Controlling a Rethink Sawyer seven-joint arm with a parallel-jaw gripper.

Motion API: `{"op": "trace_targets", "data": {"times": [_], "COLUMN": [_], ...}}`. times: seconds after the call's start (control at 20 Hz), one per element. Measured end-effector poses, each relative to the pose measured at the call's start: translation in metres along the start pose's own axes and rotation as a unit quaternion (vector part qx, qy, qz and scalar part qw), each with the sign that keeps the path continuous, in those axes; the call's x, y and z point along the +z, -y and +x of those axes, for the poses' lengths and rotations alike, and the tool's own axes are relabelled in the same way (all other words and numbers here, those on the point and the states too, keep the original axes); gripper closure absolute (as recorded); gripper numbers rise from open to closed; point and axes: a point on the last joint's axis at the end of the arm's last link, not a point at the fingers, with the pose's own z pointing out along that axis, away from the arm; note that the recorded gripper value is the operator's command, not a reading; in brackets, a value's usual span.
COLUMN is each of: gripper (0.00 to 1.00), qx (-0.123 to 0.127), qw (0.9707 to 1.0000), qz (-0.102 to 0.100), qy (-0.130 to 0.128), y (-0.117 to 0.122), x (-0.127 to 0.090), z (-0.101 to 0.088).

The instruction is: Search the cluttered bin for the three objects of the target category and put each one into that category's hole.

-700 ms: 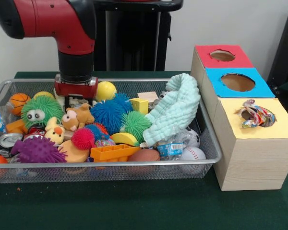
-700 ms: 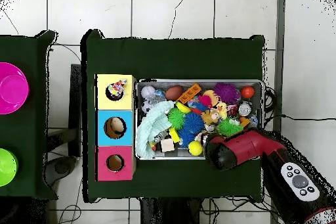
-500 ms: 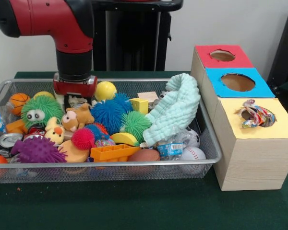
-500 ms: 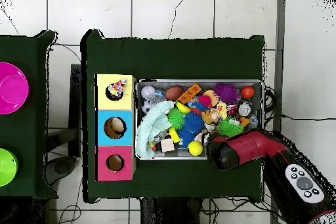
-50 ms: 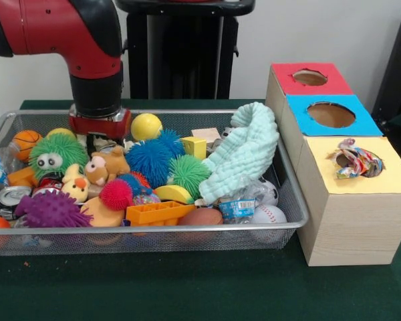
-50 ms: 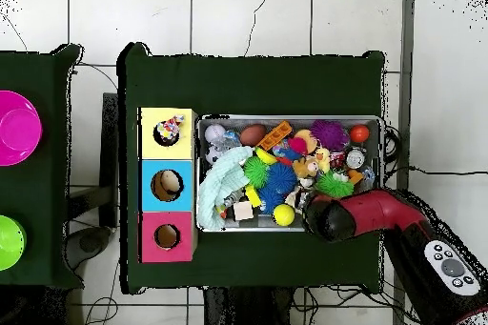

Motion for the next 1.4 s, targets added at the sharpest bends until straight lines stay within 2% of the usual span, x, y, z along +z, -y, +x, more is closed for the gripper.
{"op": "trace_targets", "data": {"times": [0.25, 0.55, 0.6, 0.7, 0.75, 0.95, 1.0, 1.05, 1.2, 1.25, 1.4], "gripper": [0.0, 0.0, 0.0, 0.0, 0.0, 0.0, 0.0, 0.0, 0.0, 0.0, 0.0], "qx": [0.0, -0.018, -0.022, -0.024, -0.026, -0.027, -0.029, -0.029, -0.031, -0.031, -0.032], "qw": [0.9989, 0.993, 0.9907, 0.9883, 0.9851, 0.9785, 0.9743, 0.973, 0.9661, 0.9657, 0.9602], "qz": [0.027, 0.078, 0.089, 0.1, 0.113, 0.137, 0.151, 0.155, 0.174, 0.176, 0.189], "qy": [-0.038, -0.087, -0.1, -0.113, -0.127, -0.152, -0.165, -0.169, -0.188, -0.189, -0.203], "y": [-0.008, -0.032, -0.038, -0.044, -0.048, -0.055, -0.06, -0.062, -0.07, -0.07, -0.078], "x": [0.002, 0.008, 0.01, 0.011, 0.013, 0.015, 0.016, 0.016, 0.018, 0.018, 0.02], "z": [-0.011, -0.034, -0.037, -0.039, -0.043, -0.048, -0.05, -0.05, -0.053, -0.054, -0.056]}}
